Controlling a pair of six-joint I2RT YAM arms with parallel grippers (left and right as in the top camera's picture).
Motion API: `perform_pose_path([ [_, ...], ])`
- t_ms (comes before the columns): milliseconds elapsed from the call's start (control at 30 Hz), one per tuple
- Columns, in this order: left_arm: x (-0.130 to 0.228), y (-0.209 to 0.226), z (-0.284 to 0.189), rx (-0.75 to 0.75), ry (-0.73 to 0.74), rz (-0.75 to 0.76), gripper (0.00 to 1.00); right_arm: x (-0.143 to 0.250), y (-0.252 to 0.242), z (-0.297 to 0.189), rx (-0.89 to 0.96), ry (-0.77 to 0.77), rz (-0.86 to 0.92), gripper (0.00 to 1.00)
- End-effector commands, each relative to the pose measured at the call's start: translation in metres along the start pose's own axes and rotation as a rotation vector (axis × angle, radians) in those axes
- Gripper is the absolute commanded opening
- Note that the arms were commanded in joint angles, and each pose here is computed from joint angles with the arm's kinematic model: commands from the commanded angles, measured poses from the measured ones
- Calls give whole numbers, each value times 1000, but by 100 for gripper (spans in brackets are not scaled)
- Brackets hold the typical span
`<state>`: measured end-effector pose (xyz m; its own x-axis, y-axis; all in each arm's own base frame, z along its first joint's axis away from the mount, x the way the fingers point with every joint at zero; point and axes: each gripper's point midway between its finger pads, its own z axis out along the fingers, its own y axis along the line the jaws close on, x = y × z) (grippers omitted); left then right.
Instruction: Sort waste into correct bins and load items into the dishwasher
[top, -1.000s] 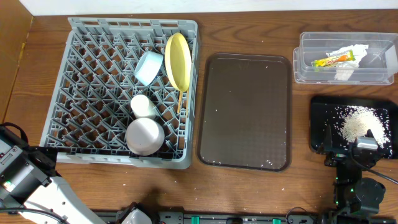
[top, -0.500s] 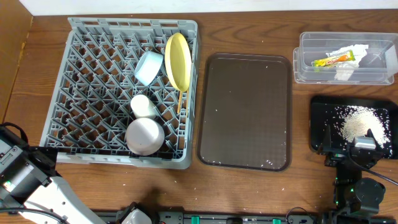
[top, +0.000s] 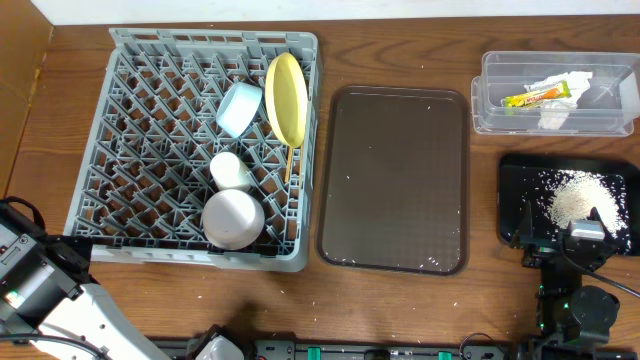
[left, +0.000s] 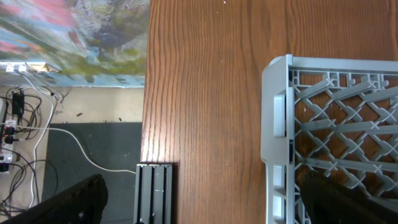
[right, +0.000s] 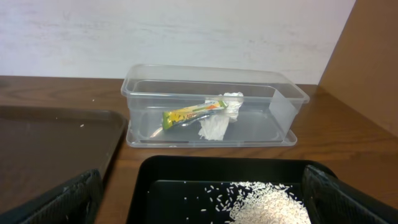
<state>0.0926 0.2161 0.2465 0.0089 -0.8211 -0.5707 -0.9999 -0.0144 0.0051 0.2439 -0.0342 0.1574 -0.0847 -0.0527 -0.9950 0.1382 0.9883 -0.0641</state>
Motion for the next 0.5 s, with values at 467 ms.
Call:
perform_pose_path([
  [467, -1, 1, -2, -2, 2, -12, 100, 1, 2, 0, -10, -3, 10, 99],
])
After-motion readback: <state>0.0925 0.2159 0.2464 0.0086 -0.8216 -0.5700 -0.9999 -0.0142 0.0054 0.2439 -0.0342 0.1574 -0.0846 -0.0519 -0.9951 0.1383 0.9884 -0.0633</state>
